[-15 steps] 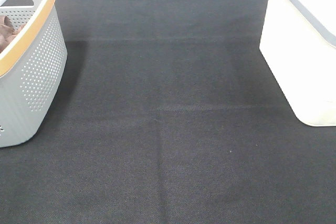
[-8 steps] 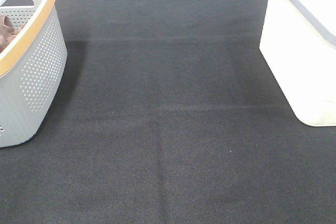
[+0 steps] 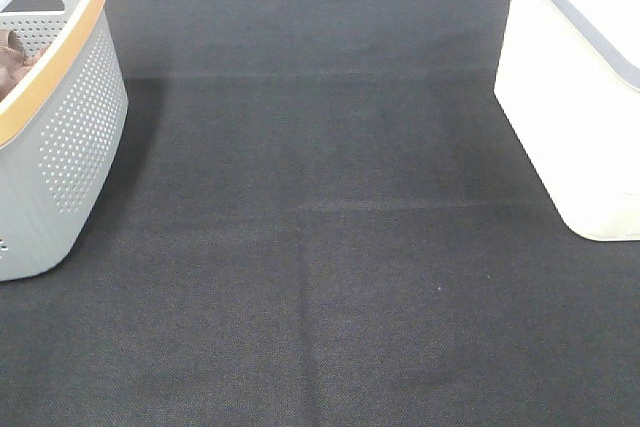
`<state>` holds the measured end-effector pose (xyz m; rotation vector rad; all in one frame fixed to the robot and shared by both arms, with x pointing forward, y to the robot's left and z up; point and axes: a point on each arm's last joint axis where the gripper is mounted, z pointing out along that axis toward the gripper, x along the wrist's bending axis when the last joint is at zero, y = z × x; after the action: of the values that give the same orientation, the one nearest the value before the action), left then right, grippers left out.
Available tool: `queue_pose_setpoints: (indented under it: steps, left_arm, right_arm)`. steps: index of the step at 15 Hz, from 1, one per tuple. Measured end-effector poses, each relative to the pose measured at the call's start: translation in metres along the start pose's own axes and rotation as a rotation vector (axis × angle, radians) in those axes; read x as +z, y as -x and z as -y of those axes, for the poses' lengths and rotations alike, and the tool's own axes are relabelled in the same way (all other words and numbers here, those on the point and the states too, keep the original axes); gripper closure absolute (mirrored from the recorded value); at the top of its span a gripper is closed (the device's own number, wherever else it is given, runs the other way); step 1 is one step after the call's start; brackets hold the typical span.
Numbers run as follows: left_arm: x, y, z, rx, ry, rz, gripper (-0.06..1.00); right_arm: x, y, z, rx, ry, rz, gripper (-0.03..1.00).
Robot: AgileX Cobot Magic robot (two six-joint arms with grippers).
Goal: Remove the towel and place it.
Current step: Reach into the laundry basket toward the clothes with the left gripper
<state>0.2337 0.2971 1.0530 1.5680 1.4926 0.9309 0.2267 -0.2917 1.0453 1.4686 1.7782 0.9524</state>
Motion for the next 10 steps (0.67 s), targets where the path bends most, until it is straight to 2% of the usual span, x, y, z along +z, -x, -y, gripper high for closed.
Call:
queue_pose_setpoints:
  steps: [7,10]
  left_arm:
    - [-0.001,-0.001,-0.001,0.004,0.005,-0.006,0.26]
    - [-0.005,-0.006,-0.021,0.032,0.181,-0.065,0.26]
  right_arm:
    - [0.000,0.000,0.000,0.000,0.000,0.000,0.31]
    - [0.000,0.000,0.000,0.000,0.000,0.000,0.31]
